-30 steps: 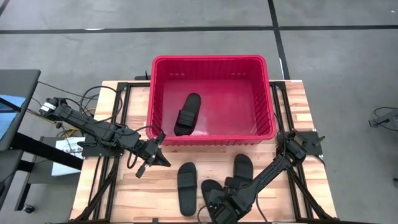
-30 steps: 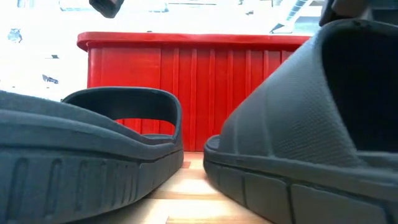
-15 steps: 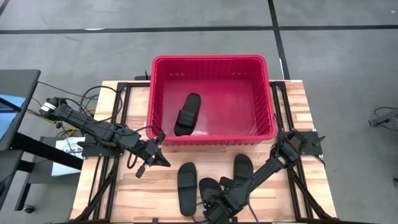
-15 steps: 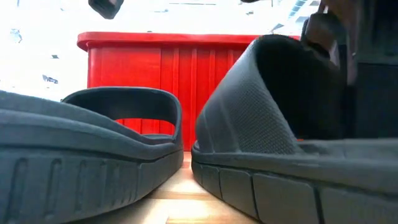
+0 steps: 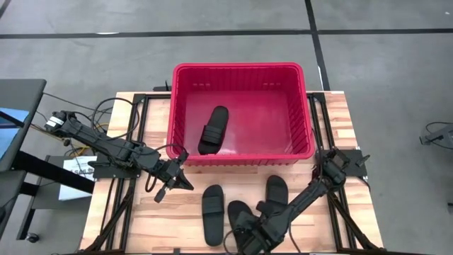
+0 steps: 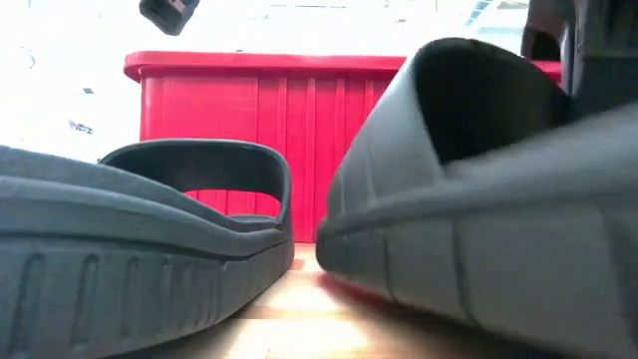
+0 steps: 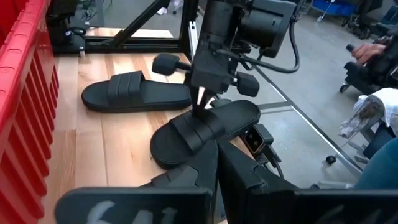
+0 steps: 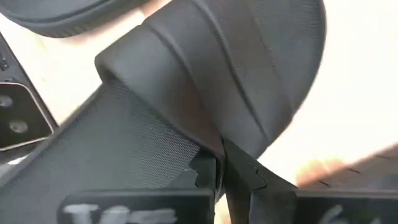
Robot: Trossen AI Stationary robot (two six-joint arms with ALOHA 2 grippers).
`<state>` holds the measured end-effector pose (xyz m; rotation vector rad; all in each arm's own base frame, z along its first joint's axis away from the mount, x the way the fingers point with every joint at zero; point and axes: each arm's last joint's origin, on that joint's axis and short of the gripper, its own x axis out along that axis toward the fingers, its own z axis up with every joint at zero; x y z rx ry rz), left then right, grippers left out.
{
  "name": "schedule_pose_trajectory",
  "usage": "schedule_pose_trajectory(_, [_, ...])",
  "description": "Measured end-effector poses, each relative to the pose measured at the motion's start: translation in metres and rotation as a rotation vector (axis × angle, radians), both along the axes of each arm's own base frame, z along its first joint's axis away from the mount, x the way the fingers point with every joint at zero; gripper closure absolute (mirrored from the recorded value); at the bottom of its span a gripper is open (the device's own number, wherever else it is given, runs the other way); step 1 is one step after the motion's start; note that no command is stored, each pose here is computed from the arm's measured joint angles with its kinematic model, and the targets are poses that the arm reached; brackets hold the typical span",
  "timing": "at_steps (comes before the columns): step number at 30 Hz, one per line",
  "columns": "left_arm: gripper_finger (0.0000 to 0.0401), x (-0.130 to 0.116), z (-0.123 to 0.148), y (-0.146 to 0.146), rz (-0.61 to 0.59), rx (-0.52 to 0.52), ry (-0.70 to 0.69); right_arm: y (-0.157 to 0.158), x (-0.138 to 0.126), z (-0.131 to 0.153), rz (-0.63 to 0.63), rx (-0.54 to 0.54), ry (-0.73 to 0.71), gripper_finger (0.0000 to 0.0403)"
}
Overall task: Pick and place slides into bin
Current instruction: Put the black slide into the red bin
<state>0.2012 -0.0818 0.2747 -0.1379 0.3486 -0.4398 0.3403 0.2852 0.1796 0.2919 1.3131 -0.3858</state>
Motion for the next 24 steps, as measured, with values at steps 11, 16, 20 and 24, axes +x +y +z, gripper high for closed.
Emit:
schedule_pose_trajectory(11, [0.0401,0.0,0.0,0.0,0.0,0.0,-0.001,0.003,-0.016,0.034,0.022,-0.047,0.057,0.0402])
schedule_pose_trajectory(16, [0.0401,0.0,0.0,0.0,0.0,-0.001,-0.003,0.006,-0.019,0.054,0.044,-0.071,0.032,0.0402])
schedule_pose_trajectory(20, [0.0401,0.0,0.0,0.0,0.001,-0.001,-0.003,0.008,-0.019,0.071,0.061,-0.083,-0.016,0.0402])
schedule_pose_trajectory(24, [0.0401,0.0,0.0,0.0,0.001,-0.001,-0.003,0.007,-0.02,0.088,0.066,-0.107,-0.061,0.0402])
